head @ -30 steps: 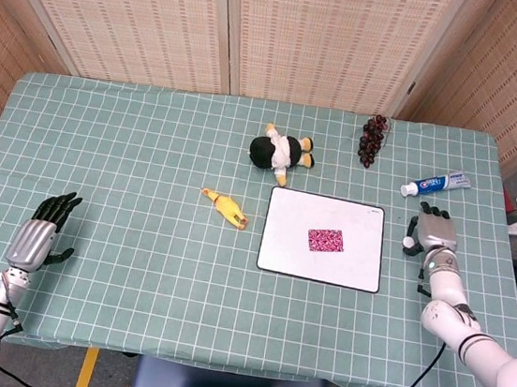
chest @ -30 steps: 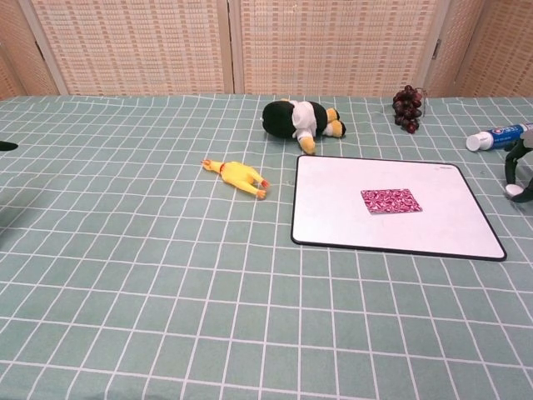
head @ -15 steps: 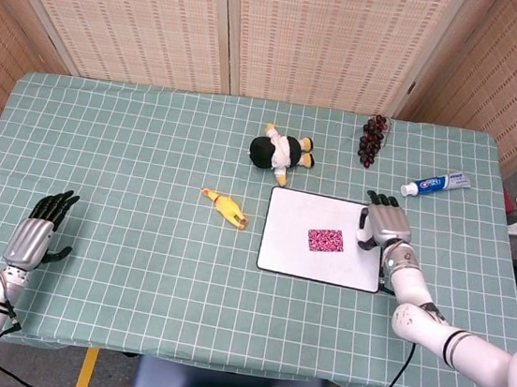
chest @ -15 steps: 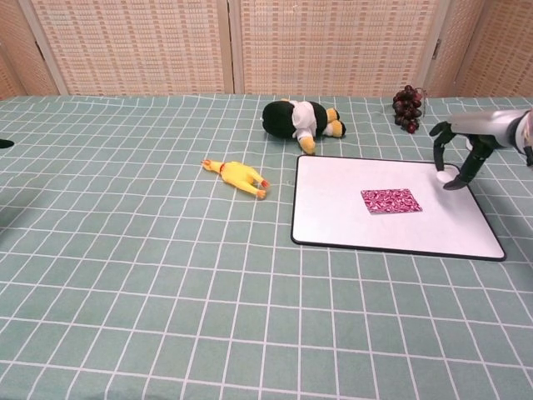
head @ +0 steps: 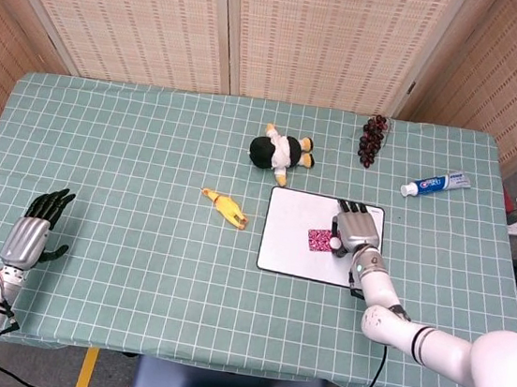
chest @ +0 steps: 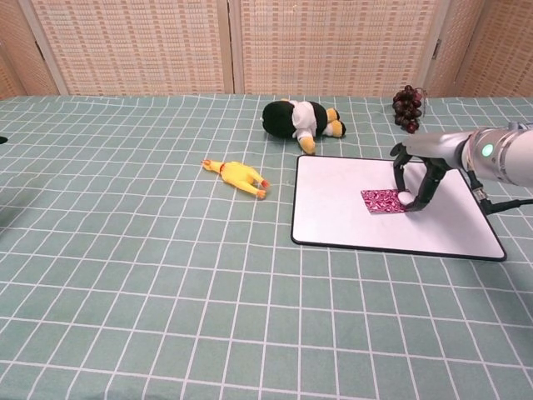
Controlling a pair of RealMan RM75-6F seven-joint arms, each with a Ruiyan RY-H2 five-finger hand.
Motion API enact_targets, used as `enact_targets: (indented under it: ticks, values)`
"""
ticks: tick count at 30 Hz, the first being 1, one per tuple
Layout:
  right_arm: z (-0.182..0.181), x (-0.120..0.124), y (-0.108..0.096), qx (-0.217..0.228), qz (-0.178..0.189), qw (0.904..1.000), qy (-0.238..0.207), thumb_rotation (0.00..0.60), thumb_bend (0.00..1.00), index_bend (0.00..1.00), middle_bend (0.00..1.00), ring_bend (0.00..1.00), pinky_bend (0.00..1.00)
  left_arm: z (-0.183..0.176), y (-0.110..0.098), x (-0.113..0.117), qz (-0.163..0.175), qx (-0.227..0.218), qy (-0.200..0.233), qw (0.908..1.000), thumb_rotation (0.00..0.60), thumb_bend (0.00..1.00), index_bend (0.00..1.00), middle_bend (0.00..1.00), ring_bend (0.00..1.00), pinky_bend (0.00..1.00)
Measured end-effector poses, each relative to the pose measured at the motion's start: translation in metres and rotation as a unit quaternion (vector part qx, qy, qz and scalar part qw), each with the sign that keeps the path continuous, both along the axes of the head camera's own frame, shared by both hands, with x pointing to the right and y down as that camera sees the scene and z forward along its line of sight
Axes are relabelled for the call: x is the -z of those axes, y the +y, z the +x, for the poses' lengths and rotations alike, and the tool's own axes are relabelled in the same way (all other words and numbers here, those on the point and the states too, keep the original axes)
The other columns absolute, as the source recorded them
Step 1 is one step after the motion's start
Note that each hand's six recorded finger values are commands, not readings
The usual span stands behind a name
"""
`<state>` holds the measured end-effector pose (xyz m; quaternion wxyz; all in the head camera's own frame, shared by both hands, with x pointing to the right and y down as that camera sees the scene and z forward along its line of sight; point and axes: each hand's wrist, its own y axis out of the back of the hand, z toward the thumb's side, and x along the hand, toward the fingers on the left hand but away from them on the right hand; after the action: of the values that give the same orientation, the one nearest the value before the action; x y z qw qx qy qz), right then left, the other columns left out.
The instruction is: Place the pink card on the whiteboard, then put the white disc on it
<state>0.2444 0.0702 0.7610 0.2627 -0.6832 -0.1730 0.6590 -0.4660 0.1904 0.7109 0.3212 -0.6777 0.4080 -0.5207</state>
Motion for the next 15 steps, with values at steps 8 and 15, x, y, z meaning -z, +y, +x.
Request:
enact_targets:
  ticks: [8, 15]
  values:
    - [-0.0021, 0.0071, -0.0051, -0.006, 0.006, 0.9999, -0.008, 0.600, 0.28, 0.55, 0.00, 0.00, 0.00, 0.0010, 0.0005, -0.0006, -0.001, -0.001, 0.000, 1.0000, 0.600, 0.19, 0.00, 0.00, 0.00, 0.00]
    - [-0.0048, 0.0081, -0.0065, -0.002, 0.008, 0.9999, -0.008, 0.600, 0.28, 0.54, 0.00, 0.00, 0.00, 0.0010, 0.0005, -0.0007, -0.002, -0.002, 0.000, 1.0000, 0.600, 0.19, 0.00, 0.00, 0.00, 0.00]
